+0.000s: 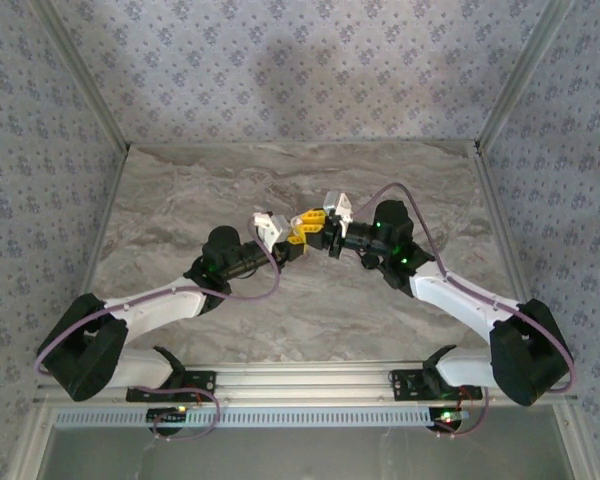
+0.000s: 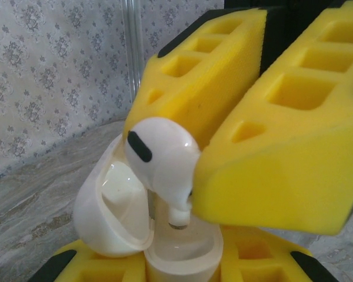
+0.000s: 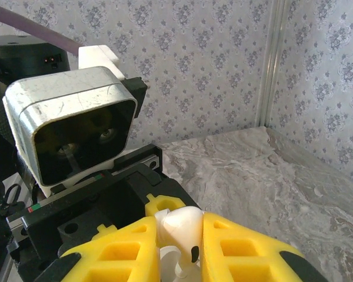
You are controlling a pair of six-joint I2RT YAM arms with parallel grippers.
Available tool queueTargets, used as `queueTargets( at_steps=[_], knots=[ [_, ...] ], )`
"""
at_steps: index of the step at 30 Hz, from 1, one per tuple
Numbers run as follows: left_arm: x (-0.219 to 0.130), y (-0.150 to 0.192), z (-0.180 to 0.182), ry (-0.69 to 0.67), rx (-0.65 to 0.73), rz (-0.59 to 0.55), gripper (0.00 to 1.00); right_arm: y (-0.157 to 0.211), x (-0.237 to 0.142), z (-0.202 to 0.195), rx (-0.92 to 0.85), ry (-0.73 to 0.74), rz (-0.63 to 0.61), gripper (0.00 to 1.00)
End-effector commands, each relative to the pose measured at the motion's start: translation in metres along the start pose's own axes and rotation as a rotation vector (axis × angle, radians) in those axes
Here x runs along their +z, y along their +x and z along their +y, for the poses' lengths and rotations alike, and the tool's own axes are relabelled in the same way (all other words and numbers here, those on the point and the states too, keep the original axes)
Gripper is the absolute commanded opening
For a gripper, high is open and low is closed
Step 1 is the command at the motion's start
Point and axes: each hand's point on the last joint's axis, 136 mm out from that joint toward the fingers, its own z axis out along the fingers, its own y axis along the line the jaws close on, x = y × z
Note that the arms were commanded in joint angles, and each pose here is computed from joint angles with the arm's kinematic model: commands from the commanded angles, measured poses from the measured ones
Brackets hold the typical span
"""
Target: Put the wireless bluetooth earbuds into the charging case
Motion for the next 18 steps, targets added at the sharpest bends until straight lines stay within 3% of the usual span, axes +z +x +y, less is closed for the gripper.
queueTargets(
  at_steps=[1, 18],
  knots=[
    [0.002, -0.036, -0.004, 0.02, 0.029, -0.107, 0.11, 0.001, 0.005, 0.008, 0.005, -0.041, 0.001, 0.21],
    [-0.003, -0.045, 0.0, -0.015, 0.042, -0.131, 0.11, 0.046, -0.003, 0.018, 0.054, -0.059, 0.162, 0.25]
  ],
)
